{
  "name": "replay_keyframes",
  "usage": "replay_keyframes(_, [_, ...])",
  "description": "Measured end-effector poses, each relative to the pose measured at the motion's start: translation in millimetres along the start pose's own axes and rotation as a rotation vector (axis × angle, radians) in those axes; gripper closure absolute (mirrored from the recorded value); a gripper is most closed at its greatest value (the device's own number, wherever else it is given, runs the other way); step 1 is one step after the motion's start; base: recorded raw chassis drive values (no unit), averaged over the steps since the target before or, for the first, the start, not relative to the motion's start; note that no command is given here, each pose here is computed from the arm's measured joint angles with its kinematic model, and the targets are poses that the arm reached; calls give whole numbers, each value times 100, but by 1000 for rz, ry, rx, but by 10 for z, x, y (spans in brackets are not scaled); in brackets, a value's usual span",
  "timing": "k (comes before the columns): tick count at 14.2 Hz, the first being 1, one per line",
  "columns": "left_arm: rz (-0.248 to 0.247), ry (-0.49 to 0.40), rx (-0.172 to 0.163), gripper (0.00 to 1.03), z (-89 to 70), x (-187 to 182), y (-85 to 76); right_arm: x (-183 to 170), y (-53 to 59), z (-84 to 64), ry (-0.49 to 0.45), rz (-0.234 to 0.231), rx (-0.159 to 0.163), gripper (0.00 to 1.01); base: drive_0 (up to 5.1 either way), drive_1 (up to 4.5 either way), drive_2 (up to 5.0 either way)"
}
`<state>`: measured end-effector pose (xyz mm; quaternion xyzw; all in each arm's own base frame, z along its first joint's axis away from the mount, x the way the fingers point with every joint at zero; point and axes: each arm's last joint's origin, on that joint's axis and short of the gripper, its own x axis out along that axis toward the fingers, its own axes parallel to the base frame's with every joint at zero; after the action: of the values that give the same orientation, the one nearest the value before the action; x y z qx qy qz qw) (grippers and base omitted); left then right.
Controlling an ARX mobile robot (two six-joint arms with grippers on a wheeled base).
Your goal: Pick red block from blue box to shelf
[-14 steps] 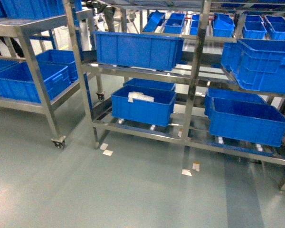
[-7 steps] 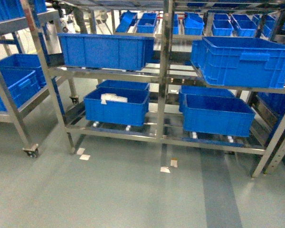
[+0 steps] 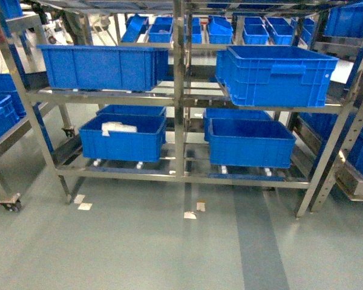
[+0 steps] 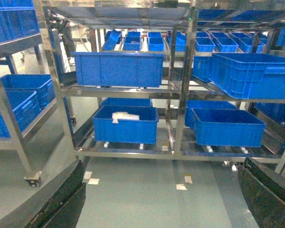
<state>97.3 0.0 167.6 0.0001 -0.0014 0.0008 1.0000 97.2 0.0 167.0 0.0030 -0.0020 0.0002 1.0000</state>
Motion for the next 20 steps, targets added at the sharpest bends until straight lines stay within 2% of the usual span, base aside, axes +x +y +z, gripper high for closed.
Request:
replay_keyframes(6, [-1, -1, 0, 5, 1, 0, 0, 0, 0, 1, -1, 0, 0, 72, 245, 242, -506])
replay_keyframes(20, [-2, 0, 0, 5, 0, 0, -1, 0, 0, -1, 1, 0, 0, 73, 14, 429, -401])
